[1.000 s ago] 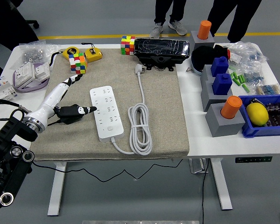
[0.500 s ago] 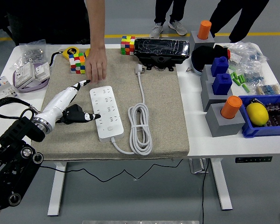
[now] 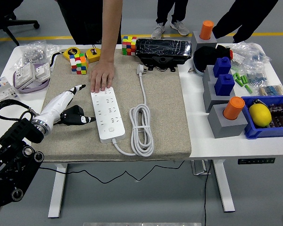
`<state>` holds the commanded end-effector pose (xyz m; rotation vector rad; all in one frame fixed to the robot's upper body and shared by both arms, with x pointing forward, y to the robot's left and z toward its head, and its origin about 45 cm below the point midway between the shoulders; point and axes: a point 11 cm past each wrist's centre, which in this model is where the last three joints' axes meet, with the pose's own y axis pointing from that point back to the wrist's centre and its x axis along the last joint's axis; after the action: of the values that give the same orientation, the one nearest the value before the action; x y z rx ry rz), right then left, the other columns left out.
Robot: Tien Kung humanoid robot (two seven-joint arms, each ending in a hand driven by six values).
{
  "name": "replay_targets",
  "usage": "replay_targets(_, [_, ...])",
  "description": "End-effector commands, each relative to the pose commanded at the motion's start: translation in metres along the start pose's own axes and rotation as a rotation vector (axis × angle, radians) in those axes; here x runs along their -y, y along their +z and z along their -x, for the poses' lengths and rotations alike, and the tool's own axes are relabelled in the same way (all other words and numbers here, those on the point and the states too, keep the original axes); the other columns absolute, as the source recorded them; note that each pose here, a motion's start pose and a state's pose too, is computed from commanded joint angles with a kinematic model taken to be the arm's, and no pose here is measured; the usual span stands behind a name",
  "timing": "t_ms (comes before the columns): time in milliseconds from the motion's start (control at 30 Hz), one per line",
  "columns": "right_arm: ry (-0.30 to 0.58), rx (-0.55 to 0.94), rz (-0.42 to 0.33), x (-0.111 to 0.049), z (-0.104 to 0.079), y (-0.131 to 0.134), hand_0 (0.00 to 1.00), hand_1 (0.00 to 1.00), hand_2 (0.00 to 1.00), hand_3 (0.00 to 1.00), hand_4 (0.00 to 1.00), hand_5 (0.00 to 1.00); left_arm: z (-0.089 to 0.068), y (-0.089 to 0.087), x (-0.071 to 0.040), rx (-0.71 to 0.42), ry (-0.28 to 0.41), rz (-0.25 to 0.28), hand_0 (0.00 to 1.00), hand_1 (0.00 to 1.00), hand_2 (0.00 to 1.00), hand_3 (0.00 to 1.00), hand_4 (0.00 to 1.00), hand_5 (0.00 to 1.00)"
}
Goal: Pick up the plug,place it near the board,insert it into the board,press the button
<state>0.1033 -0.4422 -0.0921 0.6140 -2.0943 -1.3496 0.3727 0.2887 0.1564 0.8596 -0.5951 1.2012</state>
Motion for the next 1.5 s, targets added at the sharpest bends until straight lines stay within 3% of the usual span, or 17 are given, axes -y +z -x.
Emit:
replay_targets(567, [-0.001,0.0,-0.002,0.0,0.0,0.0,0.79,0.696,0.714,0.761,0.998,0.998,0.005,-0.025,0.004,0.009,0.012,-0.079,0.998,0.998,0.998,0.998,0.998,0.299])
replay_targets(600, [-0.001,0.001,-0.002,0.0,0.0,-0.001,0.79,0.696,0.713,0.762,0.998,0.998,0.005,-0.026,0.004,0.011,0.015,-0.082,0.899,0.901,0.919,0.954,0.998,0.304])
replay_targets(767, [0.0,0.001,-0.003,0.0,0.0,0.0,0.79,0.696,0.713,0.762,0.998,0.998,0.006,-0.03,0.004,0.027,0.021,-0.096,0.899,0.901,0.919,0.954,0.998,0.304])
replay_targets(800, [0.0,0.001,-0.003,0.0,0.0,0.0,0.789,0.696,0.713,0.761,0.998,0.998,0.007,-0.031,0.004,0.029,0.021,-0.097,0.766,0.777,0.803,0.859,0.998,0.293])
replay_targets(1500, [0.005,0.0,0.0,0.0,-0.001,-0.001,0.789,0.695,0.714,0.762,0.998,0.998,0.004,-0.039,0.004,0.134,0.071,-0.129,0.687,0.715,0.757,0.828,0.998,0.258])
